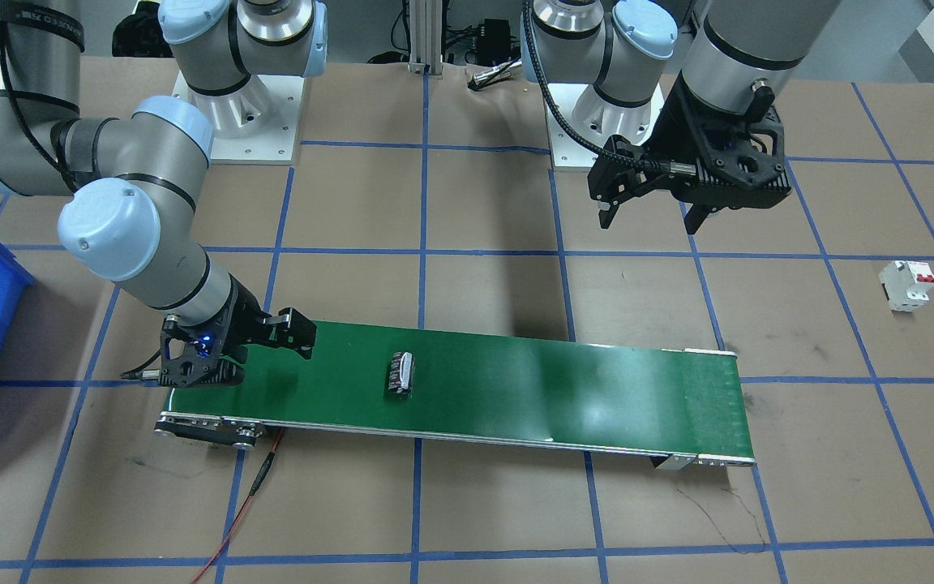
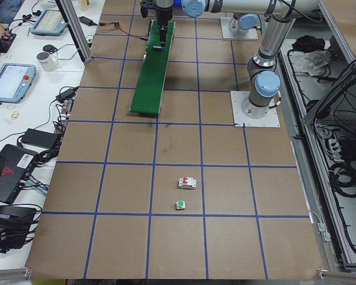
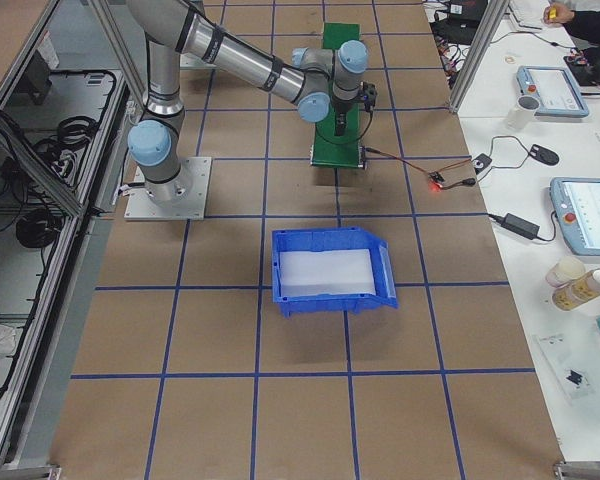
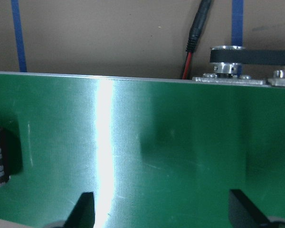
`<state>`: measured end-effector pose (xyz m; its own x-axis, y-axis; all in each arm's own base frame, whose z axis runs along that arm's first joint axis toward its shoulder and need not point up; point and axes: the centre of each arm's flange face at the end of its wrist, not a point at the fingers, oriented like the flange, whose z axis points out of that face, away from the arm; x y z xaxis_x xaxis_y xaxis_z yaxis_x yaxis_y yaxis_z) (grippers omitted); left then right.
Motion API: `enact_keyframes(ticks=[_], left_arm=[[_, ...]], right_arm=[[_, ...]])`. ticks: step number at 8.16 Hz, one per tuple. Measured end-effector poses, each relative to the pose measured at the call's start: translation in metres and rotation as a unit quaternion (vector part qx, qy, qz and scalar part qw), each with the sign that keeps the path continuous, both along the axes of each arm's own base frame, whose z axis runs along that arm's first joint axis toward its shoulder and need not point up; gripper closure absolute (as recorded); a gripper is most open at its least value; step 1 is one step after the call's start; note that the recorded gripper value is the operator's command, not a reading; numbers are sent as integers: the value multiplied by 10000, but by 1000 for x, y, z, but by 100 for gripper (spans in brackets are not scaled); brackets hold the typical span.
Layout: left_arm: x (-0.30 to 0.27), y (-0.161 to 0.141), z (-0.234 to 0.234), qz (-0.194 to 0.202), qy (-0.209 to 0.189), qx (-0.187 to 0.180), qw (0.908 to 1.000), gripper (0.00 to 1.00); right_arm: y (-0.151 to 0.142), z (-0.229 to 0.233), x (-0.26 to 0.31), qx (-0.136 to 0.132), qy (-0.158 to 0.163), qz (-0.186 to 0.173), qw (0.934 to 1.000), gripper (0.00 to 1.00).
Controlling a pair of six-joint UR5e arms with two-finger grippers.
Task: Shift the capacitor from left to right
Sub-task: 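Grasp the capacitor arriving on the belt with the right gripper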
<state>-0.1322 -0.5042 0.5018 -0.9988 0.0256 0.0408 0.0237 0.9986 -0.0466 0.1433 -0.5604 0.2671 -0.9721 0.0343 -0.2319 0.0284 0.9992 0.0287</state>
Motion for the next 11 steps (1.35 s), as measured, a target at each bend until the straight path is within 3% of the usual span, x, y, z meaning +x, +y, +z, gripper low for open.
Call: enact_keyframes(ticks=[7, 9, 11], left_arm=[[-1, 0, -1, -4, 11, 8, 10000, 0], [0, 0, 0, -2, 14, 6, 10000, 0], [-1, 0, -1, -6, 18, 12, 10000, 0]], right_arm=[[-4, -6, -2, -16, -71, -158, 9998, 2], [-5, -6, -1, -28, -106, -345, 9993, 11], [-6, -9, 0, 0, -137, -386, 9992, 11]])
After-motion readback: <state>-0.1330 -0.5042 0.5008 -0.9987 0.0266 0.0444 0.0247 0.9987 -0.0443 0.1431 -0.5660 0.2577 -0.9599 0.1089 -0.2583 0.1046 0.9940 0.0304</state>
